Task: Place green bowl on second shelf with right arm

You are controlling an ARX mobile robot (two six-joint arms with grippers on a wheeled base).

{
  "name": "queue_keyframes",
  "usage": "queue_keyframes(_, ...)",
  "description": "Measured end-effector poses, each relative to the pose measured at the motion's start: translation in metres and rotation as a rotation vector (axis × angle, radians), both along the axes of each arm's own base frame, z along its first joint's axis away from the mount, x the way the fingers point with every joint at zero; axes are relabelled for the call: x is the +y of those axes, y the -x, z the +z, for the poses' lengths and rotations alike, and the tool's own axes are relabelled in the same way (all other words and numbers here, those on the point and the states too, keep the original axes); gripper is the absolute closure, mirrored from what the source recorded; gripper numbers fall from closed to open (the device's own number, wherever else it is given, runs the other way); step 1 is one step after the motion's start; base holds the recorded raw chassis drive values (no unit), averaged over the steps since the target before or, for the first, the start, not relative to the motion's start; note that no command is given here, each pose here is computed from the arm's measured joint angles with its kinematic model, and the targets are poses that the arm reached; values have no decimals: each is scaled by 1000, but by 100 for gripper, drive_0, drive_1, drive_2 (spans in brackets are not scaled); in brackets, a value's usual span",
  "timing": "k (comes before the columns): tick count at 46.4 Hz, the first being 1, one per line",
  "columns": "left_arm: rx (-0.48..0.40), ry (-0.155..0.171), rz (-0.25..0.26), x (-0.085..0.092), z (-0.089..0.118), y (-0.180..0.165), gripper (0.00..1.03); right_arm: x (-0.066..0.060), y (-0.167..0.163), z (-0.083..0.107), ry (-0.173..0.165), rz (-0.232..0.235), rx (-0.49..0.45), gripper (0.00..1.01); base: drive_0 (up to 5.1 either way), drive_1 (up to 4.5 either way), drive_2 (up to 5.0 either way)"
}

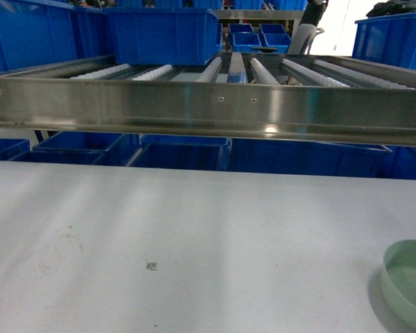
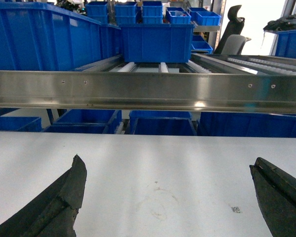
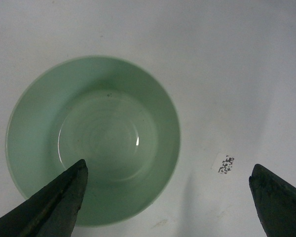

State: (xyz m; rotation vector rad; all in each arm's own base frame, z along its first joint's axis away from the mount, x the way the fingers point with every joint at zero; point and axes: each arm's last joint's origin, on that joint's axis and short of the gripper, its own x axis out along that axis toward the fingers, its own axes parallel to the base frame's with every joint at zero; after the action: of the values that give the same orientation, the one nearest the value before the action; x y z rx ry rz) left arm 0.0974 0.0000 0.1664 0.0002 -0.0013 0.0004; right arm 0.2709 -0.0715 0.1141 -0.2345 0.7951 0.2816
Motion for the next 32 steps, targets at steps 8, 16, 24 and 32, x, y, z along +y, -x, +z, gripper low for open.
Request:
queue_keyframes(8,0,0,0,0,0,0,5,0,-2,-11,-1,9,23,3,0,0,0)
queue_keyframes(16,0,0,0,0,0,0,5,1,-4,-20,-3,21,47,3,0,0,0)
queue_keyframes(24,0,0,0,0,0,0,5,-1,-10,-26,-2,24,61,3,0,0,0)
queue_keyframes(32,0,0,0,0,0,0,5,-7,-22,-29,-2,19,59,3,0,0,0)
